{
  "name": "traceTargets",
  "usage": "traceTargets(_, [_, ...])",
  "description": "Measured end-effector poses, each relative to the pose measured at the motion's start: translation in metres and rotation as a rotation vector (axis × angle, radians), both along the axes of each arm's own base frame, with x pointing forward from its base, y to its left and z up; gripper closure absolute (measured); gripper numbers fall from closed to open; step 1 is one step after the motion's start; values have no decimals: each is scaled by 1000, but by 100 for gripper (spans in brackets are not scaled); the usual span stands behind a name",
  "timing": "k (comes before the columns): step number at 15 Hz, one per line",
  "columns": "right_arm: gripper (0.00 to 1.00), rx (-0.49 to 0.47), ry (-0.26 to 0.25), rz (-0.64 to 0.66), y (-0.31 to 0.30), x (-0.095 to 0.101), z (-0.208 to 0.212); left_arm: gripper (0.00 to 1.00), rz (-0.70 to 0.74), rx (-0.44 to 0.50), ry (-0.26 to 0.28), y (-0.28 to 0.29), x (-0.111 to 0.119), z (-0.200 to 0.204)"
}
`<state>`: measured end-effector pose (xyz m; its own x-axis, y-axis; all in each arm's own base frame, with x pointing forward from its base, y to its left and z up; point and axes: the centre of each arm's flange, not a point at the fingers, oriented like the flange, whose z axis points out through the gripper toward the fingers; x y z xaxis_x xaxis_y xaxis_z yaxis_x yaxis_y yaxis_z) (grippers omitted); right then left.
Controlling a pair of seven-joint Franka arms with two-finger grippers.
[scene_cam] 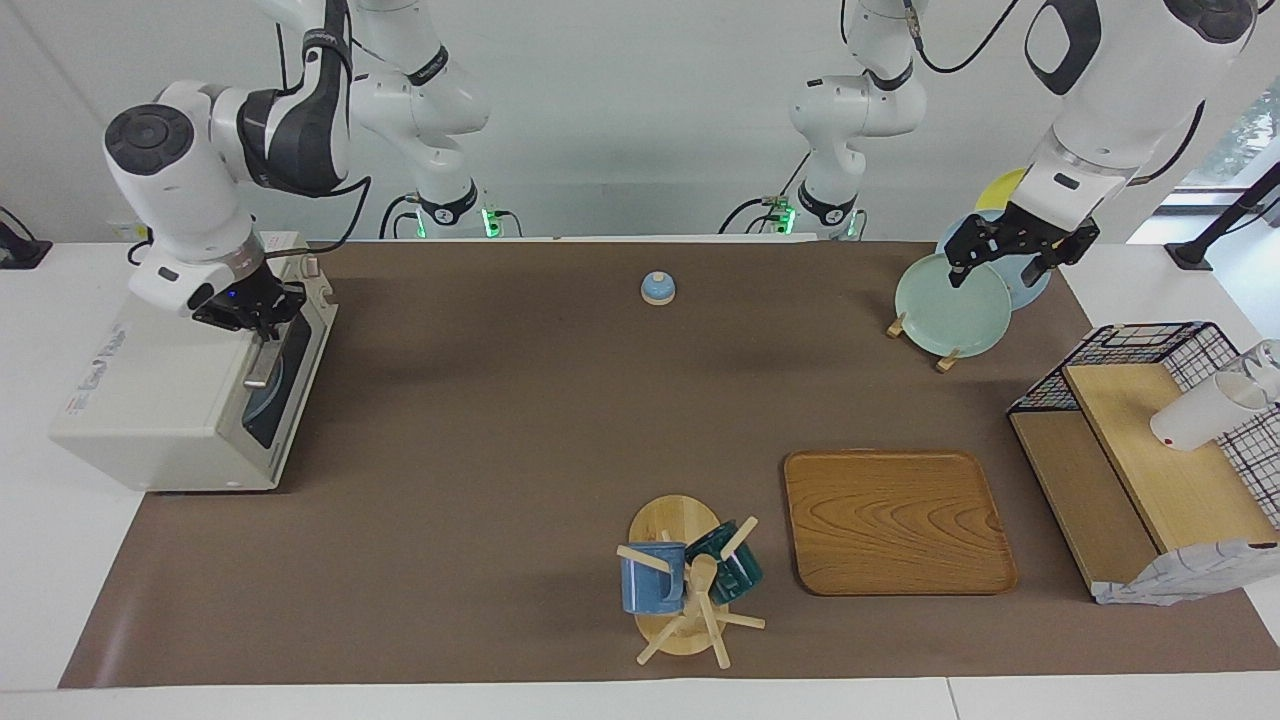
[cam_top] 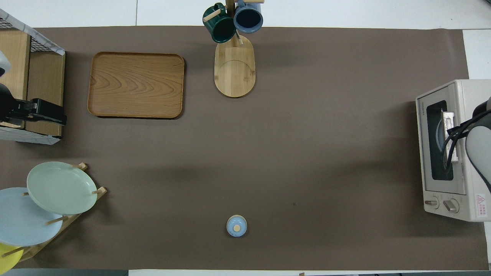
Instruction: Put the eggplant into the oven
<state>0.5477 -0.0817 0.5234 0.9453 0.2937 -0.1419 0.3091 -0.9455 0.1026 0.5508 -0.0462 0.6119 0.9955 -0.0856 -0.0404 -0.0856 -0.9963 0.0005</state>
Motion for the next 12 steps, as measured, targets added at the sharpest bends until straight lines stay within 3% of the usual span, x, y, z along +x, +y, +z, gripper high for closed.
traceTargets(3, [38,70,-14,-8,19,1,36,0,0,0,0,0,0,0])
traceTargets(7, [0,76,-14,-92,19,-1,42,0,0,0,0,0,0,0])
traceTargets(12, [0,80,6,-101,25,-3,41,0,0,0,0,0,0,0])
